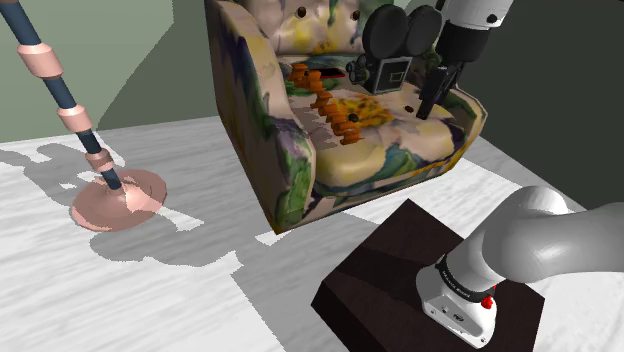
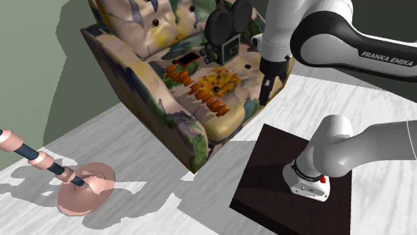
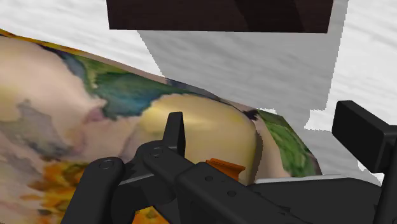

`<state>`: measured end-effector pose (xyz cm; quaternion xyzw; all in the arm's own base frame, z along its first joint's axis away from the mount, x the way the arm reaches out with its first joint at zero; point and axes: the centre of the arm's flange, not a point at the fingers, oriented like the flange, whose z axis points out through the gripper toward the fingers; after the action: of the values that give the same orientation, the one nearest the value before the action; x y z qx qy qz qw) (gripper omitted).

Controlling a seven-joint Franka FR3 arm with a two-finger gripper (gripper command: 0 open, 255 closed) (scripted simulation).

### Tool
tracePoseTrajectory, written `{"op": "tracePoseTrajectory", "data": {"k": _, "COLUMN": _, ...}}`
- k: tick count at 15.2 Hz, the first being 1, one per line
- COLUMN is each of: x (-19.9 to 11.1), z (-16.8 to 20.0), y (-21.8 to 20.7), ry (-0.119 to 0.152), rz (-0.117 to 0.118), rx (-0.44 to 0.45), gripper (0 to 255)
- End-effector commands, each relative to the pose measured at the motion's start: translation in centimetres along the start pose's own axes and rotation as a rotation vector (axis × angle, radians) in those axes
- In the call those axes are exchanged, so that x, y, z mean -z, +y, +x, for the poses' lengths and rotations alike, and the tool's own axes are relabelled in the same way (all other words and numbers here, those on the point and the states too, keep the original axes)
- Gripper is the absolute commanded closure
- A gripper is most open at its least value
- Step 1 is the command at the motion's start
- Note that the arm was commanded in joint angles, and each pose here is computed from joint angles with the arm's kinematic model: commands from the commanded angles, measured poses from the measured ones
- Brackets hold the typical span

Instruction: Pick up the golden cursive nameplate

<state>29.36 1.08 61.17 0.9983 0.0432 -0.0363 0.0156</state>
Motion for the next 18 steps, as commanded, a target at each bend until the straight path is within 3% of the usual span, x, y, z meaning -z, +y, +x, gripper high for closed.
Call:
{"op": "tracePoseTrajectory", "data": {"k": 1, "x": 0.0, "z": 0.0, "y": 0.0, "ry": 0.000, "rz": 0.000, "rx": 0.000, "gripper": 0}}
{"op": "tracePoseTrajectory", "data": {"k": 18, "x": -5.9, "z": 19.9, "y": 4.6, "ry": 0.080, "rz": 0.002, "rx": -0.072, "gripper": 0}}
